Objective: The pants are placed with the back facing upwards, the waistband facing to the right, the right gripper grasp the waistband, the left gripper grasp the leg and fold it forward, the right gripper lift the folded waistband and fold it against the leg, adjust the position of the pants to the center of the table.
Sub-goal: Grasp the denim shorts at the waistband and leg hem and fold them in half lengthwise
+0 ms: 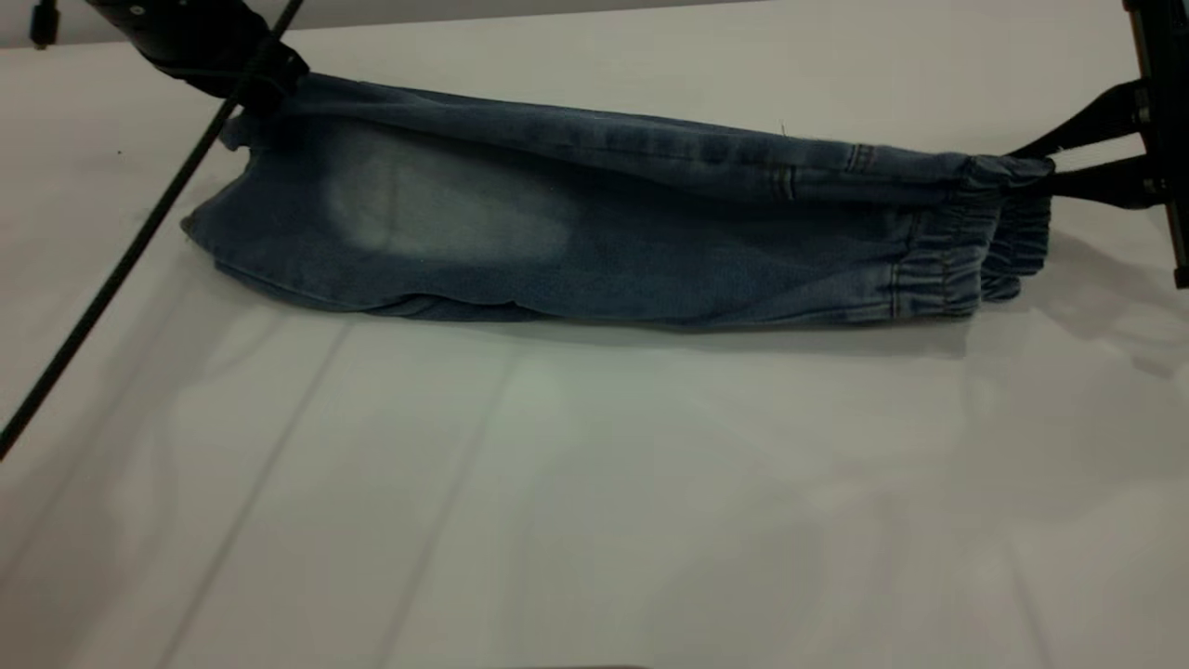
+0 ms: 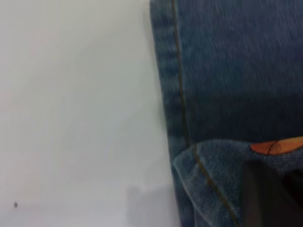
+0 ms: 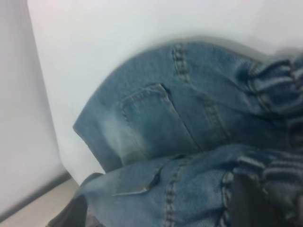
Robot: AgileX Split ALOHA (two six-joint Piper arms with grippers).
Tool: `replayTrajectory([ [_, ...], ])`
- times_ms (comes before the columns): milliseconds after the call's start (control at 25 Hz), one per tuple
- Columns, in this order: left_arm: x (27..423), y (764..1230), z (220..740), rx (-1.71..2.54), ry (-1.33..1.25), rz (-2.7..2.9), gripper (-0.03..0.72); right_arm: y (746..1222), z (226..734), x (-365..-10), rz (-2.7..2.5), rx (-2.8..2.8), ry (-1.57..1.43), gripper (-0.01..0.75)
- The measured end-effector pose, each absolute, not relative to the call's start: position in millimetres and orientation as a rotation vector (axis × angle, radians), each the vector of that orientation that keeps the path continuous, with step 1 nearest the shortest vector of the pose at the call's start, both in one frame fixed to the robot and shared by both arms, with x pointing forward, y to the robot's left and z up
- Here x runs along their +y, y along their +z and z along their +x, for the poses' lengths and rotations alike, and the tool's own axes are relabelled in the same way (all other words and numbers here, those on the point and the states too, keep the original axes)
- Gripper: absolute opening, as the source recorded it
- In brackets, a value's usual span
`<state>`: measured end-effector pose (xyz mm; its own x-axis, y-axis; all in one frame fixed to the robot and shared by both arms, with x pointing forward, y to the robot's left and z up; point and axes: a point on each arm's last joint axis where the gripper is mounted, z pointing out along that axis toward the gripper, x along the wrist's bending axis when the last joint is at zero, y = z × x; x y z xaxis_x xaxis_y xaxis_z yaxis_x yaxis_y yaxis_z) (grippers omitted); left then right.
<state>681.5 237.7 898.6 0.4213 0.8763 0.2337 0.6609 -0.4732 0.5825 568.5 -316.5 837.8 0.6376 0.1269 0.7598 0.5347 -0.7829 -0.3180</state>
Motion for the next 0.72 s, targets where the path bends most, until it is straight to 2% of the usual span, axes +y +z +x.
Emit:
replayTrajectory([
  [160,234.6,898.2,691.0,1.352,0.713,2.217,0.064,836.6,574.1,-318.2,-2.335,-0.482,-1.021,0.067],
  [280,233.7,898.3,692.9,1.377,0.702,2.183,0.149,836.7,575.9,-318.8,-2.337,-0.479,-1.024,0.123],
  [400,232.8,898.6,693.0,1.422,0.676,2.134,0.293,837.8,577.0,-318.7,-2.328,-0.482,-1.035,0.239],
  [520,231.4,898.3,692.5,1.492,0.625,2.064,0.433,842.4,577.2,-315.4,-2.258,-0.55,-1.089,0.394],
  [640,230.2,896.5,689.9,1.532,0.569,2.056,0.508,851.2,577.0,-309.2,-2.126,-0.637,-1.177,0.535],
  [720,229.7,895.1,687.9,1.546,0.537,2.069,0.522,857.0,576.3,-305.6,-2.04,-0.678,-1.222,0.583],
])
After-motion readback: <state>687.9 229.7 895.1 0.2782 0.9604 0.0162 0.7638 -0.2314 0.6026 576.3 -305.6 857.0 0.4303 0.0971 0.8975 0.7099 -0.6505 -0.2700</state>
